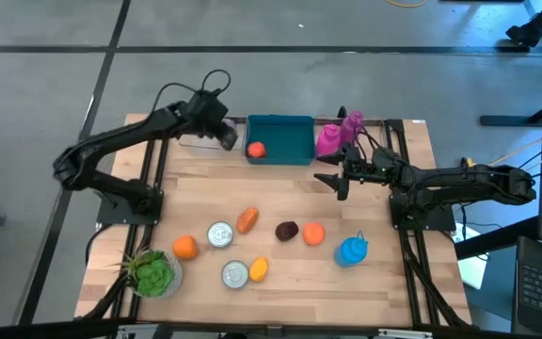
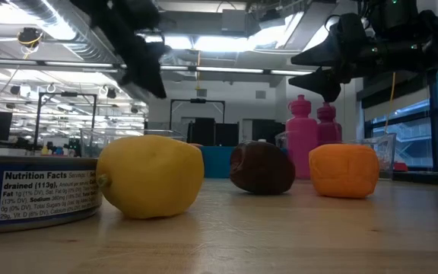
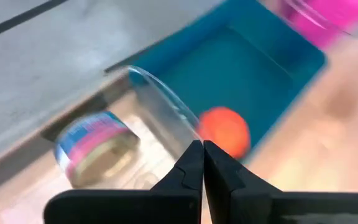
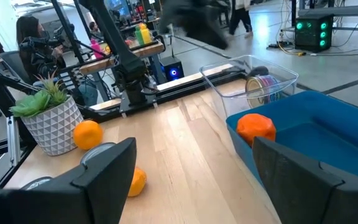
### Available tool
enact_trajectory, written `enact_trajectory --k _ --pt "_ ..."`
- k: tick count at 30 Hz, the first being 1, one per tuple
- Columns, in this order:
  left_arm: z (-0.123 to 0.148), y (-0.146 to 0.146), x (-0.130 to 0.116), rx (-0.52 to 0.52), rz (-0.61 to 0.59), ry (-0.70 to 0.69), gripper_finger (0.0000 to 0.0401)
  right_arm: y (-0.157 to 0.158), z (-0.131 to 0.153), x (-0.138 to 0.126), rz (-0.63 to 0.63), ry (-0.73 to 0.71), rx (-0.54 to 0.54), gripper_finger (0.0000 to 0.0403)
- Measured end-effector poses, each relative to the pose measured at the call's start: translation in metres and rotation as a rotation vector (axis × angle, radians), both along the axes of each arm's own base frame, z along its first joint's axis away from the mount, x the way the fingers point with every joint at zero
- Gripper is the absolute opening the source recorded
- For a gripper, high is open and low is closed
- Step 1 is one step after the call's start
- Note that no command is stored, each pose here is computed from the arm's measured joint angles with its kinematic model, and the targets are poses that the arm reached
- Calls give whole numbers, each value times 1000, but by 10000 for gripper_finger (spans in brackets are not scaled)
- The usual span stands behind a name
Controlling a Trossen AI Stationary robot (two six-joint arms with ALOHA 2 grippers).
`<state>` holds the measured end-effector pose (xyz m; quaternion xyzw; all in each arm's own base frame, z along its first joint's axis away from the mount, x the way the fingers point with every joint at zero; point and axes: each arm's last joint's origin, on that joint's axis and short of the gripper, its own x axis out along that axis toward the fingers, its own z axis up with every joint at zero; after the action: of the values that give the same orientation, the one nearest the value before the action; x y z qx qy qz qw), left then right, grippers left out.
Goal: Pick & Place Food Item
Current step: Put the left orange into the blue bin
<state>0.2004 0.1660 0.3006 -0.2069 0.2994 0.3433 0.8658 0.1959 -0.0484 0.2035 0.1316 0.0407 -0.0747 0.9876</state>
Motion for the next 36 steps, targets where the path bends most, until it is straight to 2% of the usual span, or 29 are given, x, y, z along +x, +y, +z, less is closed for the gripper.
enact_trajectory --k 4,8,12,17,20,23,27,30,33,36 --pt "12 -37 -13 -1 -80 -12 1 0 0 0 2 0 0 318" --pt "12 -70 -30 35 -119 -74 2 0 0 0 3 0 0 318" --pt "2 -98 -47 66 -180 -170 3 0 0 0 1 -2 8 318" --pt "-22 -124 -58 1 -291 -326 2 0 0 0 0 -4 23 318" --pt "-40 -135 -62 -56 -370 -356 2 0 0 0 -2 -5 40 318" --pt "-63 -142 -63 -134 -393 -319 1 0 0 0 -3 -6 59 318" --pt "-86 -145 -58 -157 -416 -313 4 0 0 0 -4 -7 61 318" --pt "-88 -145 -54 -148 -438 -347 11 0 0 0 -5 -8 69 318" --pt "-83 -149 -50 -113 -579 -398 26 0 0 0 -8 -8 69 318" --pt "-74 -154 -47 -143 -661 -500 52 0 0 0 -8 -8 70 318"
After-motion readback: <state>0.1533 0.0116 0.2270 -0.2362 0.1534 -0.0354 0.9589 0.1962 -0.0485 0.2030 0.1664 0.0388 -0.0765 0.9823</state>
